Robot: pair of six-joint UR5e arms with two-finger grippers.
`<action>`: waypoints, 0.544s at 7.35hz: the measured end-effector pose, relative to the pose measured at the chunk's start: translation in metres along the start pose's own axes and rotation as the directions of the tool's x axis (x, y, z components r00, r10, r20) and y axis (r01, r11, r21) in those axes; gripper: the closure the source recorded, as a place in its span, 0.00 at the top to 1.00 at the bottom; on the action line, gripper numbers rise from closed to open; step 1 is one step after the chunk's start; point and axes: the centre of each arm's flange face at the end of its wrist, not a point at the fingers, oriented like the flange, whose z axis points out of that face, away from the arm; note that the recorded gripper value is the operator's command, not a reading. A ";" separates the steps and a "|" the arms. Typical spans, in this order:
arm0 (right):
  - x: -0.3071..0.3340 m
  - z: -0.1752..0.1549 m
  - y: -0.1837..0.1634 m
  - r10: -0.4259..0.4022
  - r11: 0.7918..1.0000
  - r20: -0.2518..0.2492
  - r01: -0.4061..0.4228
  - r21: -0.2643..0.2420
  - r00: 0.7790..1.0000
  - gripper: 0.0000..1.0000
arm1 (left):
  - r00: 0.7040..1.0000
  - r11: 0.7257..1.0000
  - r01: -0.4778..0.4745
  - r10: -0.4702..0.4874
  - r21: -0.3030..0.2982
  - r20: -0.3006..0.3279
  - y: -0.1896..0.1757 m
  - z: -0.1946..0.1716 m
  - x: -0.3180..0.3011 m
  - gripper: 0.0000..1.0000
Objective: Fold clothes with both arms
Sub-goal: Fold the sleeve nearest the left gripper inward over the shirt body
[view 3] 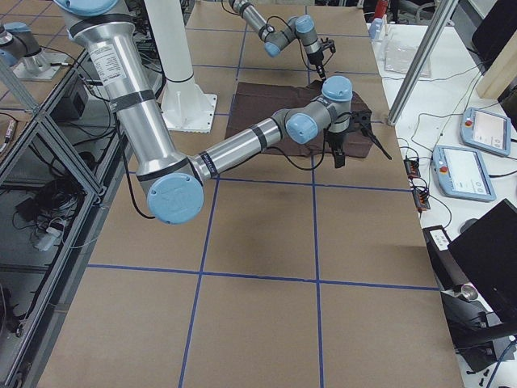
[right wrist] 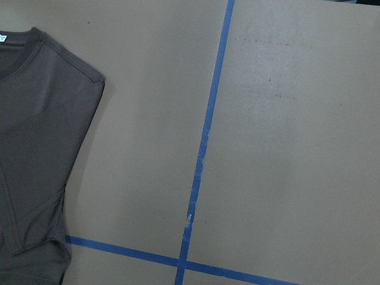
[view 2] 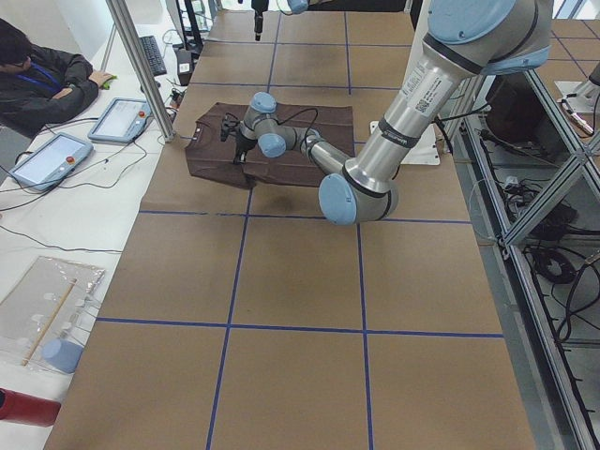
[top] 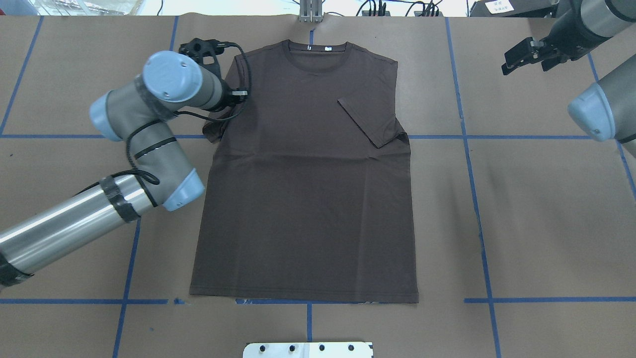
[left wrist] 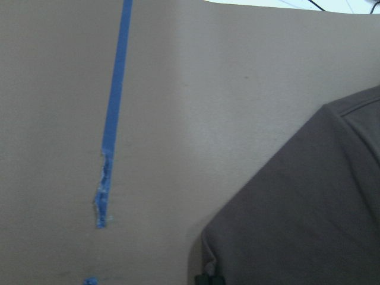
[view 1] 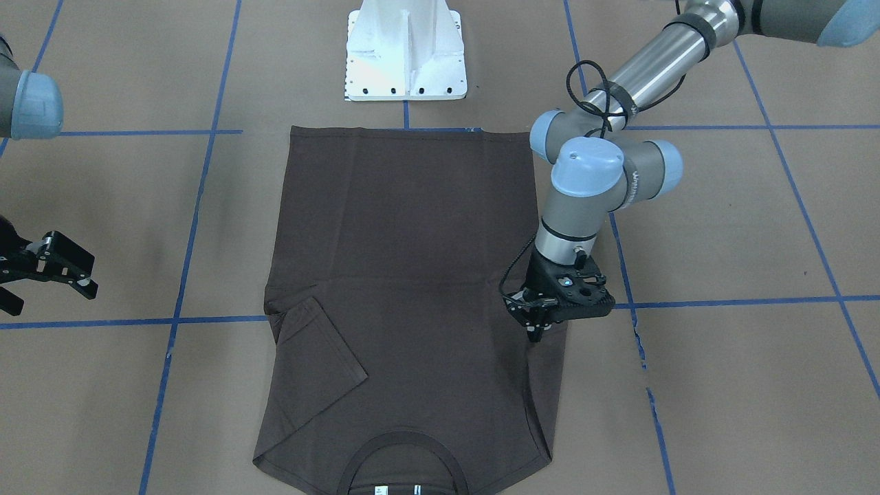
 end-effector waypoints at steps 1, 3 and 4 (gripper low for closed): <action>0.000 0.000 0.000 0.000 1.000 0.000 0.000 0.000 1.000 1.00 | 1.000 1.000 0.020 -0.020 -0.011 0.018 0.000 0.005 0.020 0.00; 0.000 0.000 0.000 0.001 1.000 -0.001 -0.001 0.001 1.000 1.00 | 0.998 0.999 0.033 -0.032 -0.020 0.045 -0.007 0.018 0.045 0.13; -0.001 0.000 -0.001 0.000 1.000 0.000 0.000 0.002 1.000 1.00 | 0.998 0.999 0.032 -0.031 -0.020 0.054 -0.011 0.022 0.054 0.99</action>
